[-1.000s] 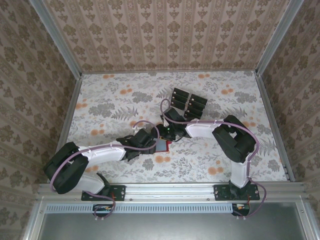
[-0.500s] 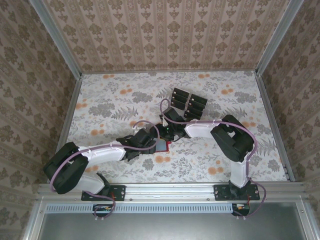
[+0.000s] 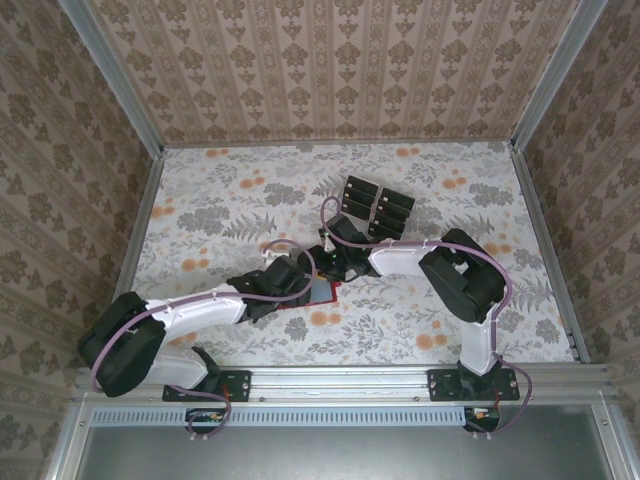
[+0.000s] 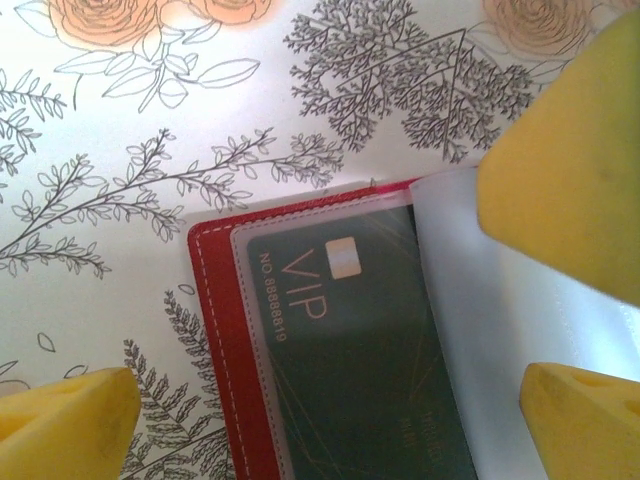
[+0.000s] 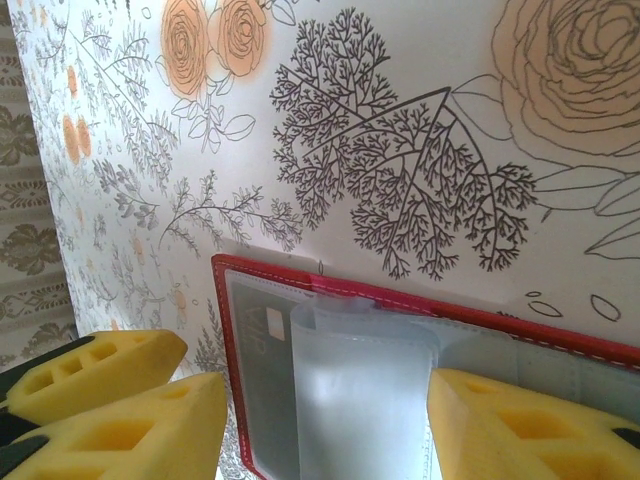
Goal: Put the credit cards into the card holder
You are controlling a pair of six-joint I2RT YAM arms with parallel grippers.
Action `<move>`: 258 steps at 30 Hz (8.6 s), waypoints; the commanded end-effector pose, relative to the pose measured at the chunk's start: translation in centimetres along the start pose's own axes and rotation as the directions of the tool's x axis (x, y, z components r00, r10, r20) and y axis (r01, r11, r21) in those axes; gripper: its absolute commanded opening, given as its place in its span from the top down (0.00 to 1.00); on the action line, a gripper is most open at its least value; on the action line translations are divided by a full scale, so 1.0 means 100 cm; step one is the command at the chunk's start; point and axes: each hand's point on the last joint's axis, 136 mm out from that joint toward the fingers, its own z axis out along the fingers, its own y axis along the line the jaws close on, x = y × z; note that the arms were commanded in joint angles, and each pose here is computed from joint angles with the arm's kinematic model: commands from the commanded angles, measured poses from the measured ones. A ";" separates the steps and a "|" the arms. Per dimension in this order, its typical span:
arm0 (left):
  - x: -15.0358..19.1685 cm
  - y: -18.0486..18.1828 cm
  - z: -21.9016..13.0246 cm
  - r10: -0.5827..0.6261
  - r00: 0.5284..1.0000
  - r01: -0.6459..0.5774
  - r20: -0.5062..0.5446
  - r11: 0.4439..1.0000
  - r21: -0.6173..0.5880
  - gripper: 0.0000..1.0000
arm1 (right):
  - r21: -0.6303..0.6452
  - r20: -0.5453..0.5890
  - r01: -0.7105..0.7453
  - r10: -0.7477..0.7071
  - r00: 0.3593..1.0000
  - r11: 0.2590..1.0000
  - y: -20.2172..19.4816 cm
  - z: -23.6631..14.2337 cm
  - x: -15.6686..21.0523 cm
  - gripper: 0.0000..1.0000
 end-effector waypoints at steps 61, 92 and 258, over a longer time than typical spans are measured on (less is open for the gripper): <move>-0.026 0.015 -0.043 -0.117 0.981 0.111 0.155 0.993 0.044 0.00 | -0.059 -0.030 -0.044 0.043 0.999 0.997 0.020 -0.003 0.023 0.43; 0.000 0.010 -0.020 -0.075 0.991 0.066 0.108 0.995 0.078 0.00 | -0.093 -0.008 -0.019 0.018 1.000 0.996 0.041 0.003 0.005 0.43; 0.026 0.010 0.007 0.011 1.000 -0.012 -0.007 0.996 -0.087 0.02 | -0.013 0.011 0.005 -0.005 1.000 1.000 0.008 -0.021 0.008 0.45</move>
